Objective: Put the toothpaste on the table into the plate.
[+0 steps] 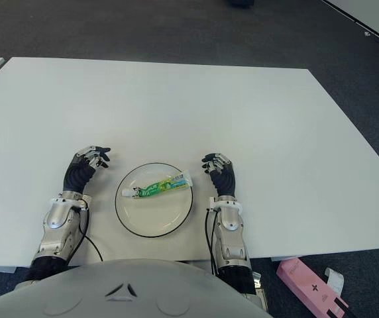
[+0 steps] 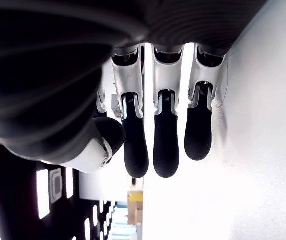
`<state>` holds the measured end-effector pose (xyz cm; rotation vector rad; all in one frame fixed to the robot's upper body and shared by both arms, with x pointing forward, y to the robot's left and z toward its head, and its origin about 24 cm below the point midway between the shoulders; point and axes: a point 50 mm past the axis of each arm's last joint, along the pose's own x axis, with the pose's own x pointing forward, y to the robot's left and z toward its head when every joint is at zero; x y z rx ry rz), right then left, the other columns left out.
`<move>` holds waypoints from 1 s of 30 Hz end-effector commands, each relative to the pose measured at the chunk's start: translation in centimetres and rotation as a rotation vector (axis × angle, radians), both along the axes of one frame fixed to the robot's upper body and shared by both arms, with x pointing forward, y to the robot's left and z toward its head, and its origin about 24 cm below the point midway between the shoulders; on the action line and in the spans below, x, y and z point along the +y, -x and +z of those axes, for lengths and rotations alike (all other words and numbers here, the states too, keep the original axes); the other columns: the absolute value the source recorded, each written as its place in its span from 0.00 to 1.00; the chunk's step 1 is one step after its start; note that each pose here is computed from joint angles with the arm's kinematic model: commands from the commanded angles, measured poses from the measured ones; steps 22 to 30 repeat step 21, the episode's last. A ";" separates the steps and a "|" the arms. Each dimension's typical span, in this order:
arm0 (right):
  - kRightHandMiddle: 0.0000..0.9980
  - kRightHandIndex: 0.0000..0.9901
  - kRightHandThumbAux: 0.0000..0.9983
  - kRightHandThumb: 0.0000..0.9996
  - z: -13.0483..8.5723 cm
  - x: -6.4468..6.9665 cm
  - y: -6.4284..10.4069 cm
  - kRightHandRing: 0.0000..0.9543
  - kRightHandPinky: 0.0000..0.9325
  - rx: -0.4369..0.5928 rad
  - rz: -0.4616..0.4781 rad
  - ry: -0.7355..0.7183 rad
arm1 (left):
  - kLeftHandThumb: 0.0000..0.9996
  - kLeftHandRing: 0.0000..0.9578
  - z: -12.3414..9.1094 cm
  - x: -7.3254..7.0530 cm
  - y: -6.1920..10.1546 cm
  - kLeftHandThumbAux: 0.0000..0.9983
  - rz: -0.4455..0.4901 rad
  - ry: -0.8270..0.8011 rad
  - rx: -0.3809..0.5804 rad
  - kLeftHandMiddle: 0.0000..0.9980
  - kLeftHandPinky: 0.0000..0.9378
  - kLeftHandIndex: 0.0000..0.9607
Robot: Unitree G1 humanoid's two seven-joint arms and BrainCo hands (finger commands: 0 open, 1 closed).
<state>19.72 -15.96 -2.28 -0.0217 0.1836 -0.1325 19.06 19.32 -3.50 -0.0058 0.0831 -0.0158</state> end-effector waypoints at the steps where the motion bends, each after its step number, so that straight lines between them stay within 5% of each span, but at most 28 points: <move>1: 0.49 0.43 0.73 0.71 -2.5 0.0 1.9 0.53 0.55 0.167 -0.016 -0.021 | 0.70 0.57 -2.6 -0.9 2.4 0.72 -0.012 0.040 0.161 0.56 0.57 0.45; 30: 0.50 0.43 0.73 0.71 -2.5 0.1 1.9 0.53 0.55 0.158 -0.014 -0.019 | 0.71 0.58 -2.5 -1.3 2.7 0.72 0.046 0.057 0.151 0.57 0.57 0.45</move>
